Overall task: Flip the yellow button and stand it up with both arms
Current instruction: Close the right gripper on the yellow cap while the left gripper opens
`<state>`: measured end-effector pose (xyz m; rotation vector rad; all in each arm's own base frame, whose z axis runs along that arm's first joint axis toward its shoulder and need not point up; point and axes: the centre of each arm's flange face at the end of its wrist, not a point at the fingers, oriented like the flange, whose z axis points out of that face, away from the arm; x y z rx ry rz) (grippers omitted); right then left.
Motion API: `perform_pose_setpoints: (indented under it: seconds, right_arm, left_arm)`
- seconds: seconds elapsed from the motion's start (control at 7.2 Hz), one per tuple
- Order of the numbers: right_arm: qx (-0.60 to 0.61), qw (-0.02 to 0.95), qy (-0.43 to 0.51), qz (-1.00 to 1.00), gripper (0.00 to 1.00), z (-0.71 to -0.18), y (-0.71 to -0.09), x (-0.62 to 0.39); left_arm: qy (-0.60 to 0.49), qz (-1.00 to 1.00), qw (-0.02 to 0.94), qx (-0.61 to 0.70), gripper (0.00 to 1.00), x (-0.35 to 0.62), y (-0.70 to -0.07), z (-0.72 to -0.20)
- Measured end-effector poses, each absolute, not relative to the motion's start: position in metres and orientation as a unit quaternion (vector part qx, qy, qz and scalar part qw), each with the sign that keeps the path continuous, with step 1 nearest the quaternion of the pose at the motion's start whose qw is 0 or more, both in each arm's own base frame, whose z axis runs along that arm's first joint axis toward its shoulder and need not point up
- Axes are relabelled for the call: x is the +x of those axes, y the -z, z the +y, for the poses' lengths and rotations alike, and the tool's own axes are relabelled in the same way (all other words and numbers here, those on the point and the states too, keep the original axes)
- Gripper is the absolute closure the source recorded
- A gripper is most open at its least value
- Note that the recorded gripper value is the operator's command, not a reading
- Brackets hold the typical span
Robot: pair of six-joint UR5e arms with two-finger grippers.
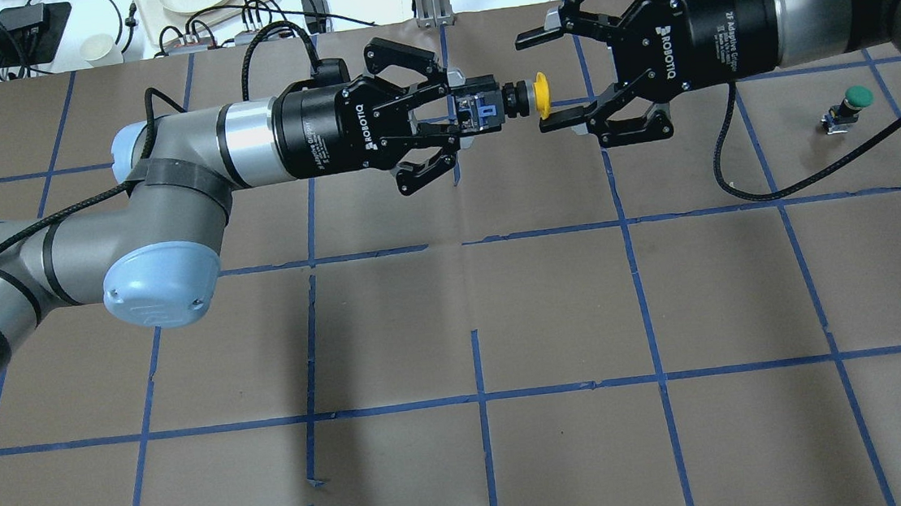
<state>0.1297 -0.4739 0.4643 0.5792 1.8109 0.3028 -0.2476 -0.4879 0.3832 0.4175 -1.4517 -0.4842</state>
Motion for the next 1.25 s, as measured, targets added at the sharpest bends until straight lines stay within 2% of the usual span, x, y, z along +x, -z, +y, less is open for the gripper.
perform_pose_setpoints:
  seconds: [0.14,0.28,0.42,0.56,0.69,0.83,1.11,1.25]
  right_arm:
    - [0.246,0.572,-0.128,0.772,0.38,-0.4754,-0.4630,0.1294]
    - [0.245,0.571,-0.127,0.773,0.66,-0.4757,-0.4630,0.1293]
    - [0.245,0.571,-0.127,0.773,0.77,-0.4757,-0.4626,0.1292]
    - [0.245,0.571,-0.127,0.773,0.79,-0.4757,-0.4624,0.1292]
    - [0.245,0.569,-0.126,0.775,0.80,-0.4753,-0.4626,0.1291]
    - [0.245,0.568,-0.127,0.776,0.80,-0.4749,-0.4627,0.1291]
    - [0.245,0.566,-0.126,0.777,0.80,-0.4750,-0.4637,0.1289]
    - [0.245,0.566,-0.126,0.777,0.80,-0.4755,-0.4642,0.1285]
  left_arm:
    - [0.218,-0.652,0.702,0.188,0.99,-0.2476,-0.3832,-0.4879]
    - [0.218,-0.652,0.701,0.188,0.99,-0.2477,-0.3827,-0.4876]
    - [0.217,-0.652,0.701,0.188,0.99,-0.2475,-0.3826,-0.4876]
    - [0.217,-0.652,0.701,0.188,0.98,-0.2473,-0.3826,-0.4874]
    - [0.218,-0.652,0.701,0.188,0.89,-0.2475,-0.3825,-0.4872]
    - [0.218,-0.652,0.701,0.188,0.33,-0.2476,-0.3827,-0.4870]
    - [0.219,-0.653,0.700,0.190,0.12,-0.2477,-0.3810,-0.4870]
    - [0.220,-0.653,0.699,0.191,0.10,-0.2477,-0.3803,-0.4871]
